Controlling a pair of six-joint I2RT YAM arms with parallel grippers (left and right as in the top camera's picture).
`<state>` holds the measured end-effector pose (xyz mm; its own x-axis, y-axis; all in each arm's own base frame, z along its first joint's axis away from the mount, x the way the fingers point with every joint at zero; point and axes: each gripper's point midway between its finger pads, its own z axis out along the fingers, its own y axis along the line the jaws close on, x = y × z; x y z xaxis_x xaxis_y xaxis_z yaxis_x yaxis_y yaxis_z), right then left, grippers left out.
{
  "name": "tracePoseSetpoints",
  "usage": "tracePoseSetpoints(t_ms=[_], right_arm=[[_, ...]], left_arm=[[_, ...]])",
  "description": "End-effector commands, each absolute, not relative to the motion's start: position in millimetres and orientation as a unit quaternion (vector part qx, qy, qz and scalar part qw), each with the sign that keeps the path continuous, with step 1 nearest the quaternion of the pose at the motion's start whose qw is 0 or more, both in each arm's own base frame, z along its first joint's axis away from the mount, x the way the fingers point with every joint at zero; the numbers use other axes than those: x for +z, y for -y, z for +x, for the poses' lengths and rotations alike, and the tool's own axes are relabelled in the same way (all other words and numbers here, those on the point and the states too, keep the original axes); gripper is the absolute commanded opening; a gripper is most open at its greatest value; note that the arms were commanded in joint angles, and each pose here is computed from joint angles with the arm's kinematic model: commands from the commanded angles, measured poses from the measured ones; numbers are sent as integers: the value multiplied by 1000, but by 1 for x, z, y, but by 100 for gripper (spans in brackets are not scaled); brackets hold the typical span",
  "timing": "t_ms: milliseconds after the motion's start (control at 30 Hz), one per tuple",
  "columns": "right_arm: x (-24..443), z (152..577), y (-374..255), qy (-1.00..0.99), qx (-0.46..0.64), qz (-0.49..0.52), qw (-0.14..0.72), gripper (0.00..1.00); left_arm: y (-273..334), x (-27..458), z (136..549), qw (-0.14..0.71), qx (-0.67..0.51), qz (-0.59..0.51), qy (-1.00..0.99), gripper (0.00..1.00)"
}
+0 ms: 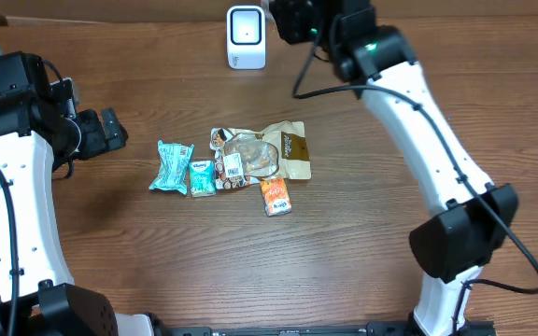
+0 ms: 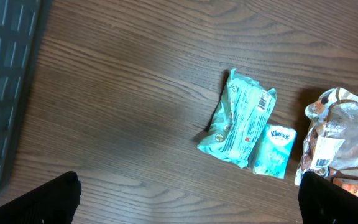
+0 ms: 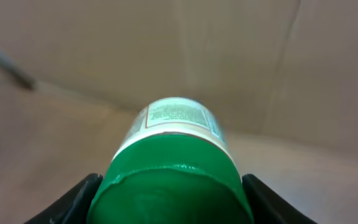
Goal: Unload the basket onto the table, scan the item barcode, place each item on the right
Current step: 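Raise the tub to the scanner with the right gripper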
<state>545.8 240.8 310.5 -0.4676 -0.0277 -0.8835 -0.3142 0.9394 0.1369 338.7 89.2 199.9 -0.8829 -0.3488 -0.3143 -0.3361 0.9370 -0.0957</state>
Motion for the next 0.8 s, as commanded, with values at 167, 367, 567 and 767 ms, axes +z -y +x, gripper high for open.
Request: tracePoseSetpoints(t_ms=[167,367,567,767], right_arm=[[279,614,-264,-764,-71,-185,614,19],[249,641,-279,-710,-136,-254,642,19],[214,650,-295,-671,-180,-342,633,20],[185,652,-304,-640,-220,-419,606,20]], left_arm=[[-86,202,339,170,-21,-171,-970,100],[-86,202,339,170,-21,-171,-970,99],[-86,202,339,170,-21,-171,-970,99],[-86,202,339,170,-21,-171,-970,100]])
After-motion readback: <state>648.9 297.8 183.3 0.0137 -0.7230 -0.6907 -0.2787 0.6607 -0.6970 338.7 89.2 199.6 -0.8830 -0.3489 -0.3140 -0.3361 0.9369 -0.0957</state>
